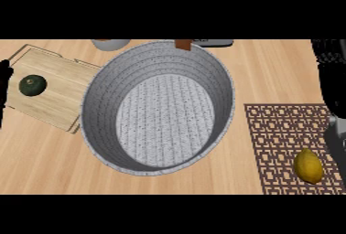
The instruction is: Pick the lemon from the placemat and place it in the basket
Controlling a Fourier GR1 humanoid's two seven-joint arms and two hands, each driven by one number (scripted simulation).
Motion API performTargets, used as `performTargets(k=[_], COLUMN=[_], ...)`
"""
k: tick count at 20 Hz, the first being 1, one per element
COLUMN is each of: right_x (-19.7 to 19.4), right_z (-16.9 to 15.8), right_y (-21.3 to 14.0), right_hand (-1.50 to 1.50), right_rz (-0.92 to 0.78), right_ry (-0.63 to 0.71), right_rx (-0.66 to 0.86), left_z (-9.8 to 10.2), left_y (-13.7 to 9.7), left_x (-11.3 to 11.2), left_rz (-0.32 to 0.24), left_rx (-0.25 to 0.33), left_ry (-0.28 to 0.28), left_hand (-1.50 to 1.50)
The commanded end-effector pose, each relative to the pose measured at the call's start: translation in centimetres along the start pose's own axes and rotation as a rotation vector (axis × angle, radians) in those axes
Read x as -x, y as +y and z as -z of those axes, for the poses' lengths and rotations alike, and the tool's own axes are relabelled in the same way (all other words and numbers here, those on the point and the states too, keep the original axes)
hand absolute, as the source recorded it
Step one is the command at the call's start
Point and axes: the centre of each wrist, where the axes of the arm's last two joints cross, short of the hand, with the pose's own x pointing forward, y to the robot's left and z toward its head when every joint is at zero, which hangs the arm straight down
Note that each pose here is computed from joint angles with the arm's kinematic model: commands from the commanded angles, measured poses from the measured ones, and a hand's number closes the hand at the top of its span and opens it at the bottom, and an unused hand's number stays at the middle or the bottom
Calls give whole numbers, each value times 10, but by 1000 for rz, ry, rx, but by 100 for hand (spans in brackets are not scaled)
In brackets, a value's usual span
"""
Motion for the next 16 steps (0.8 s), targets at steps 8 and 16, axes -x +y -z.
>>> performTargets(k=[8, 16], right_x=[59, 51], right_z=[-131, -169], right_y=[-48, 37], right_hand=[150, -150], right_rz=[82, -266], right_ry=[207, 358], right_rx=[-66, 147], left_z=[-20, -5], left_y=[-82, -77], left_x=[-11, 5], left_rz=[-290, -290], left_rx=[307, 336], left_ry=[7, -5], left_hand=[0, 0])
